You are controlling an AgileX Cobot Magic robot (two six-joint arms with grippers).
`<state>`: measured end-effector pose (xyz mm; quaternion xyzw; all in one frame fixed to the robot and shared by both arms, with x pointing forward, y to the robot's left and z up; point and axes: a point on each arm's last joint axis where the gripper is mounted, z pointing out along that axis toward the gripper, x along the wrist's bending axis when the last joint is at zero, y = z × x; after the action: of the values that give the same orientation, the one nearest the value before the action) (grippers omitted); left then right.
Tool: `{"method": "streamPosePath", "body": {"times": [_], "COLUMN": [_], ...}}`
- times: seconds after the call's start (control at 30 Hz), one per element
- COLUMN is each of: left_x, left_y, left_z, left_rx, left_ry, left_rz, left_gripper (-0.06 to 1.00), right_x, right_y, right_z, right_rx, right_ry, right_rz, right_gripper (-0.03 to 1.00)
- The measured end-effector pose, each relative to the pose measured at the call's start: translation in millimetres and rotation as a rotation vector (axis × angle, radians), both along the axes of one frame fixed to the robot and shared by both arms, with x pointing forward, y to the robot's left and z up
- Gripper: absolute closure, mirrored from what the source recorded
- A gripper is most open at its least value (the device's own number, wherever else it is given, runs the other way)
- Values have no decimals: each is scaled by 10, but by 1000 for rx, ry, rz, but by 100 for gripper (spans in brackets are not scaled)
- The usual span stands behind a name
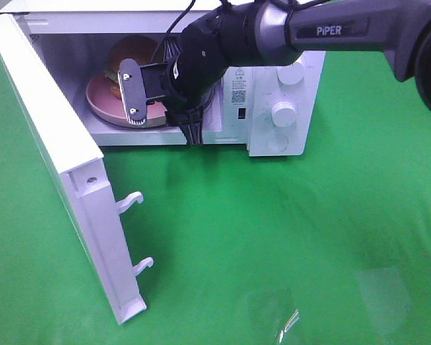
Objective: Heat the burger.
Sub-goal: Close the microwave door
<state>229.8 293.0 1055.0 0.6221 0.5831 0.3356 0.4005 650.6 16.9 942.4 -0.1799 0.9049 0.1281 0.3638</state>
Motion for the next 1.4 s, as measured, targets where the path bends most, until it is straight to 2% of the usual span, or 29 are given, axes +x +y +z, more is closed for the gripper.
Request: {"method": "streamPosePath", "body": {"times": [0.17, 0.63, 0.87, 1.17, 1.2, 1.23, 1.27, 1.3, 1.37, 1.4], "left_x": [0, 0, 0, 0, 0, 0, 0, 0, 0, 0], "left_y": [0, 0, 0, 0, 0, 0, 0, 0, 0, 0], "left_z": [0, 0, 0, 0, 0, 0, 0, 0, 0, 0], "left_rx": [0, 0, 0, 0, 0, 0, 0, 0, 0, 0], "left_ry": [0, 0, 0, 0, 0, 0, 0, 0, 0, 0], "left_rz": [0, 0, 0, 0, 0, 0, 0, 0, 0, 0], "left_gripper": [-3, -3, -3, -3, -3, -3, -3, -3, -3, -3], "right_x": [-65, -536, -716, -1025, -1115, -1115, -1196, -1196, -1340, -1340], "right_y": [-13, -121, -234, -495, -574, -574, -645, -645, -772, -772], "right_z": [-16, 51, 37, 209, 268, 268, 328, 328, 419, 419], "right_rx": [-12, -41, -12, 93, 140, 140, 196, 196, 316, 316], "right_ry": [14, 53, 102, 157, 185, 185, 217, 217, 287, 287], "right_rz": [6, 59, 22, -86, -144, -144, -211, -211, -357, -357], "right_gripper": [50, 29, 28, 28, 28, 28, 28, 28, 28, 28]}}
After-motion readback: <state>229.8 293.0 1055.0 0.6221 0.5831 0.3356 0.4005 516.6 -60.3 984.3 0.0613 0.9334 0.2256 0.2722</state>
